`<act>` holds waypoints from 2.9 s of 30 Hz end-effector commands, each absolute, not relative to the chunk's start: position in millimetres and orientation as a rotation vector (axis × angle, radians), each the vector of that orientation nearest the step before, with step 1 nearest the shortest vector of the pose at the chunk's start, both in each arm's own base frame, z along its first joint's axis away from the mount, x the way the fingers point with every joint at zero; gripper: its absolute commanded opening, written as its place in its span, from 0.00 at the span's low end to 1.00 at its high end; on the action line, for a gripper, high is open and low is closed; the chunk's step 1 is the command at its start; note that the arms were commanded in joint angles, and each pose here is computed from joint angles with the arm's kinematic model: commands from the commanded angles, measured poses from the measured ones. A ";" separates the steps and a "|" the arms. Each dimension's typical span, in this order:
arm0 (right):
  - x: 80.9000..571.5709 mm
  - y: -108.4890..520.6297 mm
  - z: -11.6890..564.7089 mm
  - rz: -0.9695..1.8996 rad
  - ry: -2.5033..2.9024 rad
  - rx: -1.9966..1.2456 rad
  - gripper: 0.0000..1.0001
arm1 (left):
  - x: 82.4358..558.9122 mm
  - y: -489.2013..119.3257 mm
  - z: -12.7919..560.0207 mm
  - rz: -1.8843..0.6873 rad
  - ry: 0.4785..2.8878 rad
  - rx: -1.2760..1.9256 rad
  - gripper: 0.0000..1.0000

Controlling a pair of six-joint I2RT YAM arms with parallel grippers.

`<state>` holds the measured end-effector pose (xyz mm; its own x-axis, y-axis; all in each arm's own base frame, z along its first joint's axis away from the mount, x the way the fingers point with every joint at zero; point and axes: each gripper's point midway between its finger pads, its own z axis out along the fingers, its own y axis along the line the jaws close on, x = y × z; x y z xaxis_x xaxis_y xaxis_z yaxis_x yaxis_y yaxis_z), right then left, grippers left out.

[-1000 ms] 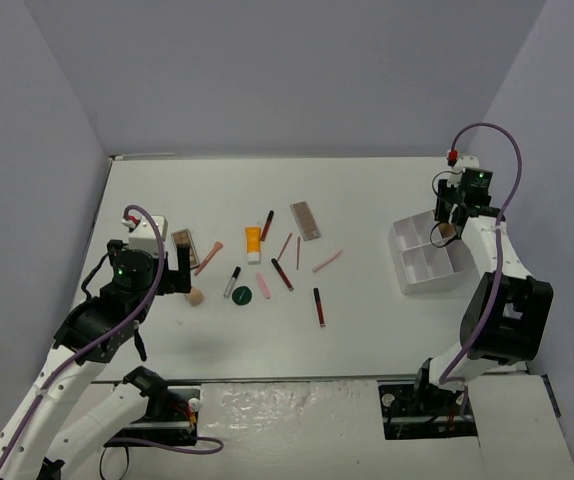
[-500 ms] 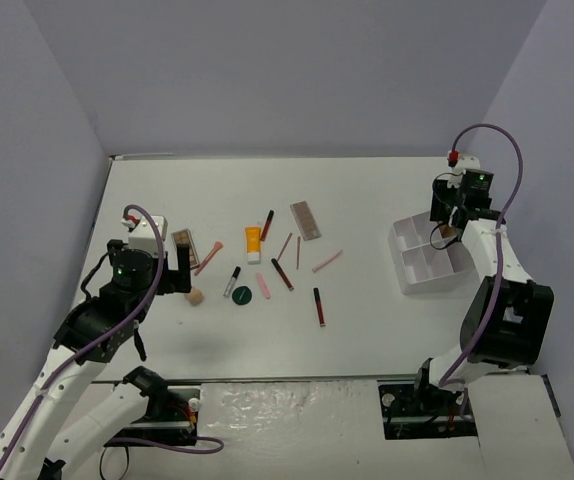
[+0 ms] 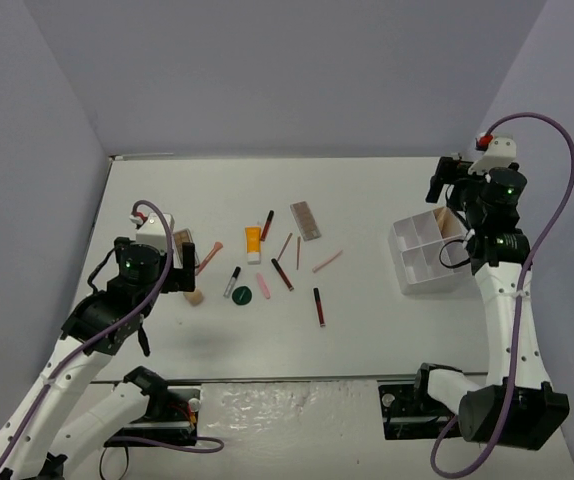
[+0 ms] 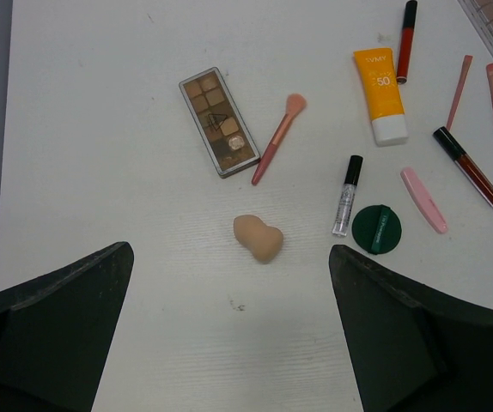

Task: Organize the makeup

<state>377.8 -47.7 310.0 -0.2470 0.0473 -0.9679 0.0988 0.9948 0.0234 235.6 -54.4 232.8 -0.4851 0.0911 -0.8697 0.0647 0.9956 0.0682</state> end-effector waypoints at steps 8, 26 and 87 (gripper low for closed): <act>329.6 13.3 282.4 0.188 1.849 0.191 0.99 | 260.4 -82.6 233.4 -0.077 2.121 0.062 0.97; 262.3 22.3 301.8 0.295 1.677 0.243 1.00 | 370.1 -179.1 179.3 -0.241 2.314 -0.111 0.92; 239.8 94.3 356.3 0.578 1.686 -0.131 0.99 | 356.5 -274.6 253.7 -0.358 2.017 0.441 0.06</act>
